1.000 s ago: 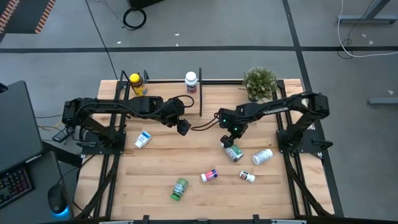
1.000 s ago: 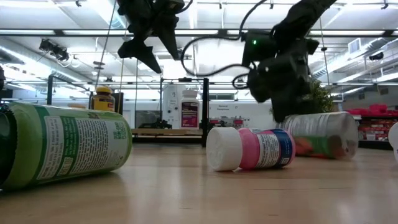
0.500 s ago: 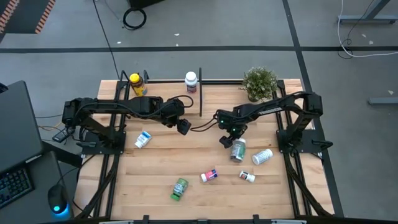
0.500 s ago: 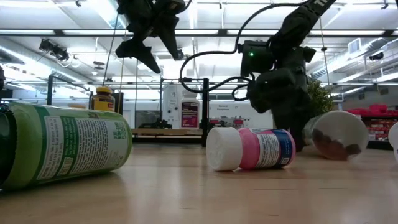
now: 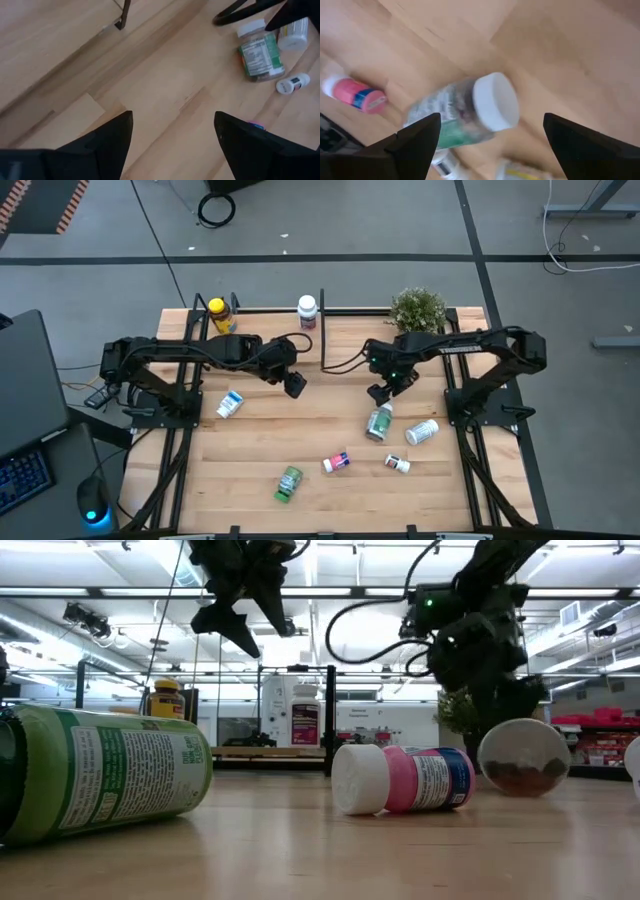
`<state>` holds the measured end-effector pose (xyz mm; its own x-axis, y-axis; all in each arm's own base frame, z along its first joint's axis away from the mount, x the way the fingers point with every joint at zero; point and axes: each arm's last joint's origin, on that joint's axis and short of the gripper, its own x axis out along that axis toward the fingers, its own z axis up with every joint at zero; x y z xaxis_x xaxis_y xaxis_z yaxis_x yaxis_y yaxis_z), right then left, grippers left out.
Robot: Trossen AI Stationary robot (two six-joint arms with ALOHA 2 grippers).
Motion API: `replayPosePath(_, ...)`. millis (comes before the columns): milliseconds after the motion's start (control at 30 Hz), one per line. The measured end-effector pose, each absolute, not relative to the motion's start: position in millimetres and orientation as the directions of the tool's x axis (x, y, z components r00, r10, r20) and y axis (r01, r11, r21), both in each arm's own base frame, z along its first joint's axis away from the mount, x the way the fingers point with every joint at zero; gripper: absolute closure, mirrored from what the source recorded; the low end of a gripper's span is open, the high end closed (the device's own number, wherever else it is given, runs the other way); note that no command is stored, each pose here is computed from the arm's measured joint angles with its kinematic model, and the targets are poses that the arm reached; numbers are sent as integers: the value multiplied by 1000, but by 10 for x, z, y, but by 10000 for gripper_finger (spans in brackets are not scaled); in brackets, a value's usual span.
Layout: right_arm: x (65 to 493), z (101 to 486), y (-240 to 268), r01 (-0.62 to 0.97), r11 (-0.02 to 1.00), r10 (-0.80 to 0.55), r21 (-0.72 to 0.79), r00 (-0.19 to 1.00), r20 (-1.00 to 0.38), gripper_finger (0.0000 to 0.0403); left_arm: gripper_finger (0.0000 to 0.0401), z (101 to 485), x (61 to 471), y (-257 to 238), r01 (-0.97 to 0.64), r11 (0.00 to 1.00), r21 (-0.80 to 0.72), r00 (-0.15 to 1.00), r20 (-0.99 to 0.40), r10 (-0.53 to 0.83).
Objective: Pick and place medicine bottles onto shelf by color
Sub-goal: Put the green medicine bottle on the shelf
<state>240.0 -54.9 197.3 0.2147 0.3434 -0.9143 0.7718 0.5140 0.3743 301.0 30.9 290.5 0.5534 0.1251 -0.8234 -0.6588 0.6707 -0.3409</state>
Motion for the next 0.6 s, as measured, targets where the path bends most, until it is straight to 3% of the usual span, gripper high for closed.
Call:
replayPosePath(200, 2364, 2090, -415, 860, 353, 363, 369, 237, -901, 41, 115, 2928, 3027, 427, -614, 727, -307, 580, -800, 152)
replayPosePath(400, 2299, 2125, -254, 939, 213, 388, 269, 171, -905, 41, 115, 2942, 3033, 513, -548, 790, -273, 600, -787, 145)
replayPosePath(600, 2409, 2022, -243, 972, 106, 302, 210, 170, -938, 41, 115, 2941, 3029, 537, -464, 864, -195, 600, -787, 144)
